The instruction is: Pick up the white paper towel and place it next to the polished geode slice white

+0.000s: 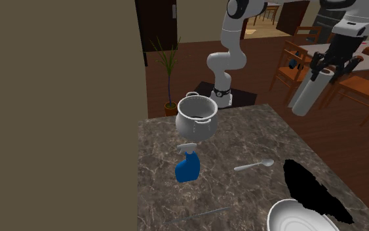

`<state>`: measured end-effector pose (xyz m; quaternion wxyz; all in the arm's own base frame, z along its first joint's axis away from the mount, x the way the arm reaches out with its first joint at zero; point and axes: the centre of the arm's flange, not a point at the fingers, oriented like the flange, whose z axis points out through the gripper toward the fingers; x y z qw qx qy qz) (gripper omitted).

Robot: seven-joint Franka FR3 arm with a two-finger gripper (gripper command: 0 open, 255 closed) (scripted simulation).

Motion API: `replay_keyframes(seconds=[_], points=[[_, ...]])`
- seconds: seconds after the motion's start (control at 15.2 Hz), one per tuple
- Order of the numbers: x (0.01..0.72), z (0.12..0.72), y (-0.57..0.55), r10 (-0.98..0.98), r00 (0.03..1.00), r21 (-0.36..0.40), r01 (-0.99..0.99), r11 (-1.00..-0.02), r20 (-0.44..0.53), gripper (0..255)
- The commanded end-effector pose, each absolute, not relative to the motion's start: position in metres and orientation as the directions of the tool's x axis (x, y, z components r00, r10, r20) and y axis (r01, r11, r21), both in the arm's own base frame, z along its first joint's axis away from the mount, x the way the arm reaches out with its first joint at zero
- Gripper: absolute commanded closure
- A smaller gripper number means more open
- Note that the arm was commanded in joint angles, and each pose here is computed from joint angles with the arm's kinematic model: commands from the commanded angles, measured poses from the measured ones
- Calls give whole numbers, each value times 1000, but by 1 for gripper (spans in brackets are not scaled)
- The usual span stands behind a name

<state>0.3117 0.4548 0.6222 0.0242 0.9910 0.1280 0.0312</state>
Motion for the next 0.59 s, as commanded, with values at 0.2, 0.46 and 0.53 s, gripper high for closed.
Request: replay_keyframes(seconds=[0.2,0.46,0.53], points=[[312,595,455,255,965,56,252,-966,56,255],[312,574,455,255,965,56,252,-966,56,255],[312,569,455,255,965,56,252,-966,56,255]])
